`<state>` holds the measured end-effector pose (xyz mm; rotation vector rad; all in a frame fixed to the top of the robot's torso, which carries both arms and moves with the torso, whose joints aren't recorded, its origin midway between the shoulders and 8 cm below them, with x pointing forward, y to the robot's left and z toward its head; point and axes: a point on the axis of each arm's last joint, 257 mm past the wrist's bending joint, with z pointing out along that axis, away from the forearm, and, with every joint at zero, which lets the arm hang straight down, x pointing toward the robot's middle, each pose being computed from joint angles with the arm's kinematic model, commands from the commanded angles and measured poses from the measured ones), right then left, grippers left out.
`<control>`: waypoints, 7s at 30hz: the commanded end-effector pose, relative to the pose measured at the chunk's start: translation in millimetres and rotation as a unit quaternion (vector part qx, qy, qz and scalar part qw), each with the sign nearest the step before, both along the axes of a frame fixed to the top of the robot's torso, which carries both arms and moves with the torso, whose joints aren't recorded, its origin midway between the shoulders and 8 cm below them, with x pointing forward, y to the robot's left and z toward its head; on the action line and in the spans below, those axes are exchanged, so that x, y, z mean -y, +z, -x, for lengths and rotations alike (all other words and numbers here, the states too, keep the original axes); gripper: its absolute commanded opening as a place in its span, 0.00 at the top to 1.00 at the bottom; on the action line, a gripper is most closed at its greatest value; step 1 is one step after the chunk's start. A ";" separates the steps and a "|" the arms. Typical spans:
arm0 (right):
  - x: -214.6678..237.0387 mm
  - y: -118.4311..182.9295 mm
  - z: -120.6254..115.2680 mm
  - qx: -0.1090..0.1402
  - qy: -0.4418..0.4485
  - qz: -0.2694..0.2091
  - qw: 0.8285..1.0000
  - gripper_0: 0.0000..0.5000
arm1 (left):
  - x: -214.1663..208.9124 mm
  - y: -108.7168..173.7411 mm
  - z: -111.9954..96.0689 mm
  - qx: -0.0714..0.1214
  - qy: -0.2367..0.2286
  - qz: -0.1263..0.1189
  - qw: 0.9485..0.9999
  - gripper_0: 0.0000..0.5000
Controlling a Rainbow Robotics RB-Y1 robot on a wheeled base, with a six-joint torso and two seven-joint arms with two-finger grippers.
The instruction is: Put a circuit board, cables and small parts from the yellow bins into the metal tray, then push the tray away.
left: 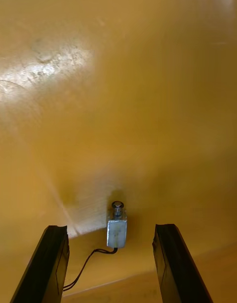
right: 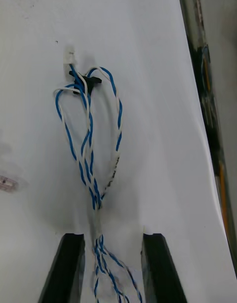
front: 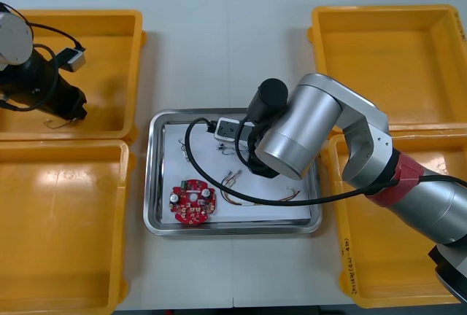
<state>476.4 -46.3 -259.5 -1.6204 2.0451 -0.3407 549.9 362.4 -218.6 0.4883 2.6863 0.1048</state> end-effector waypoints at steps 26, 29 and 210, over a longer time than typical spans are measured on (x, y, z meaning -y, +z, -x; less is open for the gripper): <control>51.7 90.4 14.5 -0.017 -0.070 -0.032 0.997 0.00 | 3.3 -28.2 1.7 0.001 0.032 -0.006 0.999 0.02; 67.7 99.8 18.0 -0.029 -0.098 -0.041 0.994 0.00 | 1.0 -31.3 3.8 -0.002 0.034 -0.008 0.999 0.03; 258.4 52.7 85.9 -0.093 -0.556 -0.255 0.785 0.00 | 293.0 -28.8 78.8 0.000 0.219 0.151 0.964 0.00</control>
